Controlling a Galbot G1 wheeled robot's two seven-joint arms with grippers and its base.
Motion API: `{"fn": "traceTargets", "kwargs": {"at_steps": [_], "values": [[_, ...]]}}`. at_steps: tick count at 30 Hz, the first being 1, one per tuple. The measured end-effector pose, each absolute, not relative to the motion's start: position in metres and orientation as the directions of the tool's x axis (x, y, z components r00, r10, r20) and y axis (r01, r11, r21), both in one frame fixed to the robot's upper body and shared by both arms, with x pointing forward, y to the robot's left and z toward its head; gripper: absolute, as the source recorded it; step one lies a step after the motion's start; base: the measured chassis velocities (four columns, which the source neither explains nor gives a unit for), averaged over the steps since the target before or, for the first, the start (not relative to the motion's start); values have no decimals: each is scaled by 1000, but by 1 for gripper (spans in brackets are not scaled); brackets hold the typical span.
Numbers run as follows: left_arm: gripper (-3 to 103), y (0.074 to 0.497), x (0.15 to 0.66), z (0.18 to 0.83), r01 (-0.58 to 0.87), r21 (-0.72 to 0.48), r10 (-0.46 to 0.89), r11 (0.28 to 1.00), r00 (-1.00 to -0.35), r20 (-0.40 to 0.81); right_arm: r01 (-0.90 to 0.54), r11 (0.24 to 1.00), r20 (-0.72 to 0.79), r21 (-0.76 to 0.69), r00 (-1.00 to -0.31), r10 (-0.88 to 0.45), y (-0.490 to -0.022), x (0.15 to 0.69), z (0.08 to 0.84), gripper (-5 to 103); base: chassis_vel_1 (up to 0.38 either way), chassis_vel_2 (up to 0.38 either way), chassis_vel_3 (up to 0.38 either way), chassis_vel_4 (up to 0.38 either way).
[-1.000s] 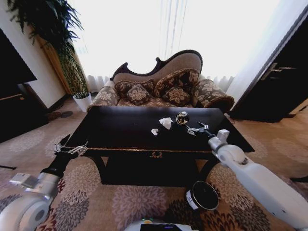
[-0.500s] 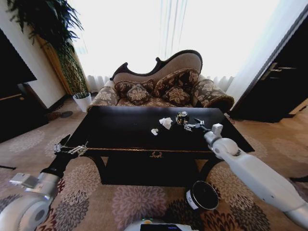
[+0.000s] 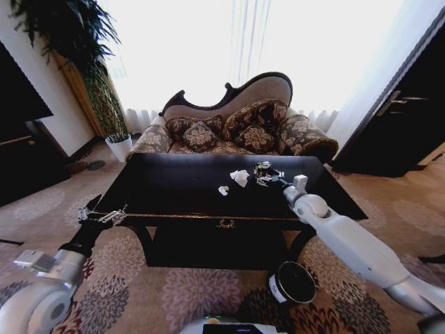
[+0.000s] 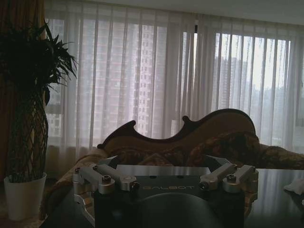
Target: Move to the front of the table and place the trash on the table into the trash bin.
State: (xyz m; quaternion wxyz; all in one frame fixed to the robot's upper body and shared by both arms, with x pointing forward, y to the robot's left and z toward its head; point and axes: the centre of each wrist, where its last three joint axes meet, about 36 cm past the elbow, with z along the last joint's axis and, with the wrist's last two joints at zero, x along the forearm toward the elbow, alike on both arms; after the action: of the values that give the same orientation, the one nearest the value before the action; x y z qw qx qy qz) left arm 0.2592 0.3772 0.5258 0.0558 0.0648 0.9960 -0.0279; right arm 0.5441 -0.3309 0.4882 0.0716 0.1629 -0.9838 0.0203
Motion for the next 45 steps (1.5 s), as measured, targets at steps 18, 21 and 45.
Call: {"fn": "traceTargets", "kwargs": {"at_steps": [18,21,45], "values": [[100,377,259,526,132,-48,126,990,-985,-115,-325,946,129,-6,-938,-322,-320,544,488,46,0,0,0,0],[100,377,259,526,132,-48,126,990,-985,-115,-323,946,125,-5,-939,-320,-321,541,490,35,0,0,0,0],[100,377,259,526,132,-48,126,990,-985,-115,-268,961,57,60,-961,-272,-353,463,506,0,0,0,0,0]]}}
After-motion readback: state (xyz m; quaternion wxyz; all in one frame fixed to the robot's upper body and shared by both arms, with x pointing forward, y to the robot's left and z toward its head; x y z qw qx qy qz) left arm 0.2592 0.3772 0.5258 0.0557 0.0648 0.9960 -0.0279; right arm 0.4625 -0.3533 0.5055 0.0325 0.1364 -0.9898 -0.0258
